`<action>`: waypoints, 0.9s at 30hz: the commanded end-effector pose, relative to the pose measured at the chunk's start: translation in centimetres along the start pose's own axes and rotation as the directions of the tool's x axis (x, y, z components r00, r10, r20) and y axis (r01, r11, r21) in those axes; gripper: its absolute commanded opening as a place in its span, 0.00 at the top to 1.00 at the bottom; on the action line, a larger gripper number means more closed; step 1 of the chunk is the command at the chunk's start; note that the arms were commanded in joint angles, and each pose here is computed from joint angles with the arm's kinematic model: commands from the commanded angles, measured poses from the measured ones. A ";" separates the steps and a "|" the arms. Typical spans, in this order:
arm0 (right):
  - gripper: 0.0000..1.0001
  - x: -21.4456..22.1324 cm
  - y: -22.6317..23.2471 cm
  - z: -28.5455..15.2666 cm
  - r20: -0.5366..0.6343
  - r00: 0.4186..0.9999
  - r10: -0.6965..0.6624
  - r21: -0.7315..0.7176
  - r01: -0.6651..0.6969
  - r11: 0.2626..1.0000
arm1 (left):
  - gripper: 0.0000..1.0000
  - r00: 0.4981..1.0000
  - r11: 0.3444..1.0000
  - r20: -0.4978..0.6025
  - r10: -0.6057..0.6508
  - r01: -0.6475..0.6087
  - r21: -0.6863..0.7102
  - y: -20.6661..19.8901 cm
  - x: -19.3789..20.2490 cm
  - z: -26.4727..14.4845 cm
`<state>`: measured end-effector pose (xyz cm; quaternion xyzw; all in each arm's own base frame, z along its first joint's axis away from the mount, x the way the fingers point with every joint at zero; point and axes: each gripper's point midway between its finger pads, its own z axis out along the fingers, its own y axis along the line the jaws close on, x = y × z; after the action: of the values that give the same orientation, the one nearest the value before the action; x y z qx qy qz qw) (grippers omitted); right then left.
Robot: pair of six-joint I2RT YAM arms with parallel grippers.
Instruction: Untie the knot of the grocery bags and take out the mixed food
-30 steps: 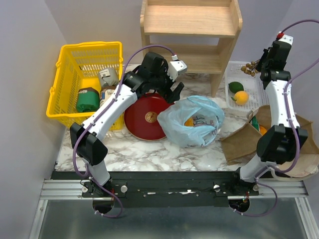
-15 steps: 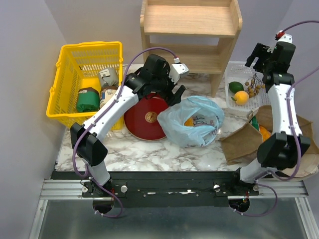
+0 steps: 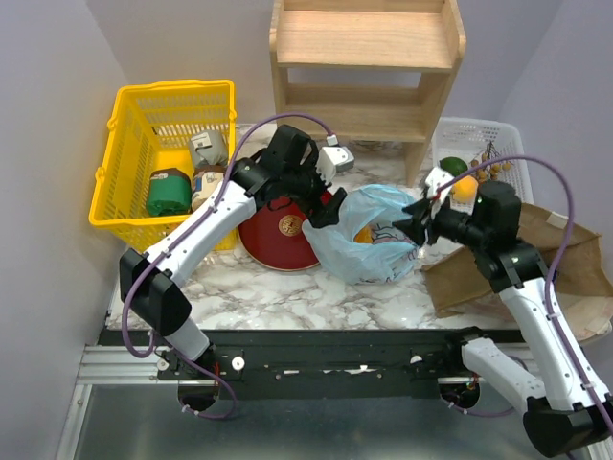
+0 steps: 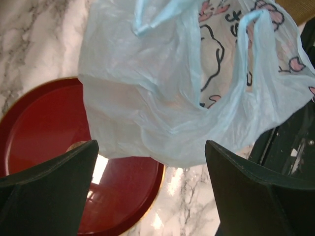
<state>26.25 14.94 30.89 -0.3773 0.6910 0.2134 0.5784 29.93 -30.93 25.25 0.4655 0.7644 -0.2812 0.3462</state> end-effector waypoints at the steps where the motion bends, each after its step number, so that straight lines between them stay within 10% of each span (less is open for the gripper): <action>1: 0.52 8.6 4.9 0.6 -0.171 0.979 -0.114 -0.197 0.079 0.977 | 0.01 1.000 0.997 -0.017 -0.015 0.017 0.074 -2.5 1.5 -0.4; 17: 0.50 16.7 13.4 1.6 -0.232 0.907 -0.351 -0.505 0.196 0.840 | 0.09 0.969 0.996 -0.232 -0.086 0.075 -0.055 -0.1 9.7 5.1; 21: 0.50 15.6 11.3 2.5 -0.251 0.918 -0.308 -0.380 0.199 0.903 | 0.38 0.963 0.998 -0.265 -0.056 0.053 -0.017 -1.0 11.5 4.5; 22: 0.50 15.0 10.2 2.8 -0.263 0.920 -0.291 -0.328 0.198 0.924 | 0.67 0.963 0.999 -0.266 -0.051 0.048 -0.020 -1.0 11.7 4.4; 24: 0.50 14.4 8.8 3.3 -0.278 0.925 -0.261 -0.253 0.192 0.948 | 0.96 0.959 0.998 -0.277 -0.059 0.052 -0.031 -1.2 12.7 4.0; 27: 0.51 12.5 7.8 3.8 -0.248 0.933 -0.260 -0.230 0.204 0.952 | 1.00 0.950 0.997 -0.305 -0.073 0.061 -0.046 -1.2 14.2 4.0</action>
<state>19.14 18.96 13.34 -0.5731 0.6885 0.1842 0.4044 25.60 -28.08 11.34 0.4706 0.8297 -0.2178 0.2065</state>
